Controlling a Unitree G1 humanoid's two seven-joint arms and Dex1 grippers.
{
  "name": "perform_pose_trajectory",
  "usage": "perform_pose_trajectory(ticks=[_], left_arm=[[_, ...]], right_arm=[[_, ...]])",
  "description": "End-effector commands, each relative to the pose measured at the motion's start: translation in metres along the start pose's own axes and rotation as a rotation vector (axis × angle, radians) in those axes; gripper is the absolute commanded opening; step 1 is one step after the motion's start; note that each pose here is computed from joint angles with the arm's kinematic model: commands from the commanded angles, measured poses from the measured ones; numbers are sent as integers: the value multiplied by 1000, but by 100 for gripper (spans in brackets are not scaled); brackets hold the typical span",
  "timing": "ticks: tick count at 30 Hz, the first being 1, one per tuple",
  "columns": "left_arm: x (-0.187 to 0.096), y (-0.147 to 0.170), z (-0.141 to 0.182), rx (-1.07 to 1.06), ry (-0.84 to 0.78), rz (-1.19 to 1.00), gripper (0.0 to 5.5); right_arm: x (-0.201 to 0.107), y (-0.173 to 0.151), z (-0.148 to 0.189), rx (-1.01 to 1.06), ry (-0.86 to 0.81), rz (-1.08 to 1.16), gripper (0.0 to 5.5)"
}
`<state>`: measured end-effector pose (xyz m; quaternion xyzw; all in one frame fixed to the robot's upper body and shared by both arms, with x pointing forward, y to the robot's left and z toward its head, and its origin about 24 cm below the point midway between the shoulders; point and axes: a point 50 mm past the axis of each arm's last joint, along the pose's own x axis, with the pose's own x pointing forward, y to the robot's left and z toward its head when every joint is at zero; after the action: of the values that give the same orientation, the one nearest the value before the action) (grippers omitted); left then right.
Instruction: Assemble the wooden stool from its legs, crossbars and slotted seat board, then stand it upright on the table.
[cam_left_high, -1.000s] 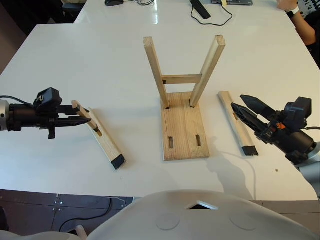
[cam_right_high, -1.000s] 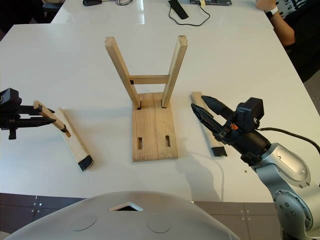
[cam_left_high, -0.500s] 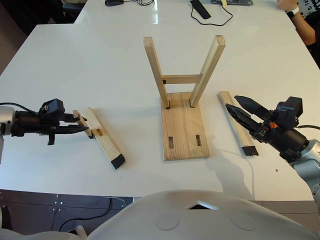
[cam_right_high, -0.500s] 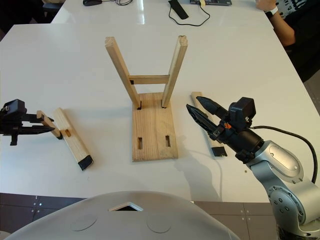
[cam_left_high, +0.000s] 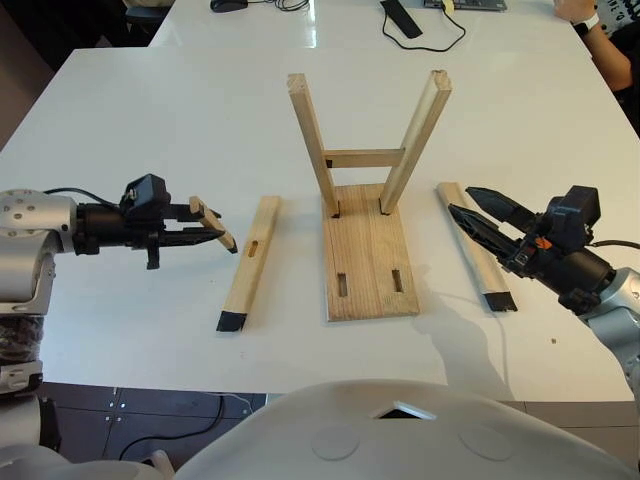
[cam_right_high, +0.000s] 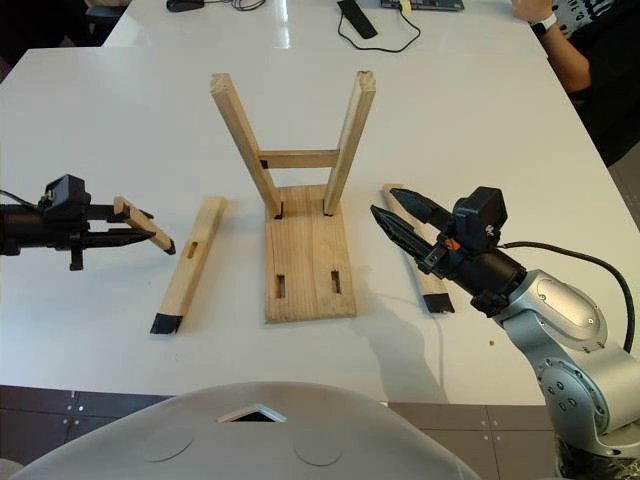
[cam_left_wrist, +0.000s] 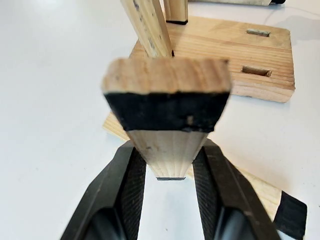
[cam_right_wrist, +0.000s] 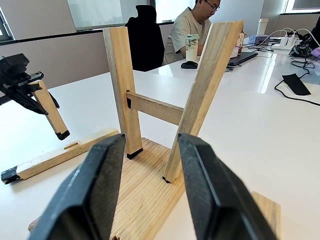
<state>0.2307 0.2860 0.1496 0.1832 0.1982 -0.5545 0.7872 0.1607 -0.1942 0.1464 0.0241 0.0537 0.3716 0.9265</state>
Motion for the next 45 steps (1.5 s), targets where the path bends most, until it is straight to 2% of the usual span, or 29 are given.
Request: perform_pose_trajectory(ticks=[1,8,23,35,45], left_arm=[[1,4,25,89,-36,-60,129],[11,-3,20,121,2,-167,129],[31,5,22,214,-19,-192,129],[27,13,27,293,32,-263,129],[35,4,5,321,110,-331,129]], right_arm=[[3,0,-1,-13,15,11,191],[5,1,-2,-15,27,29,191],[9,0,-1,-21,42,66,191],[11,-2,-2,-24,39,72,191],[11,-1,0,-25,40,94,191]])
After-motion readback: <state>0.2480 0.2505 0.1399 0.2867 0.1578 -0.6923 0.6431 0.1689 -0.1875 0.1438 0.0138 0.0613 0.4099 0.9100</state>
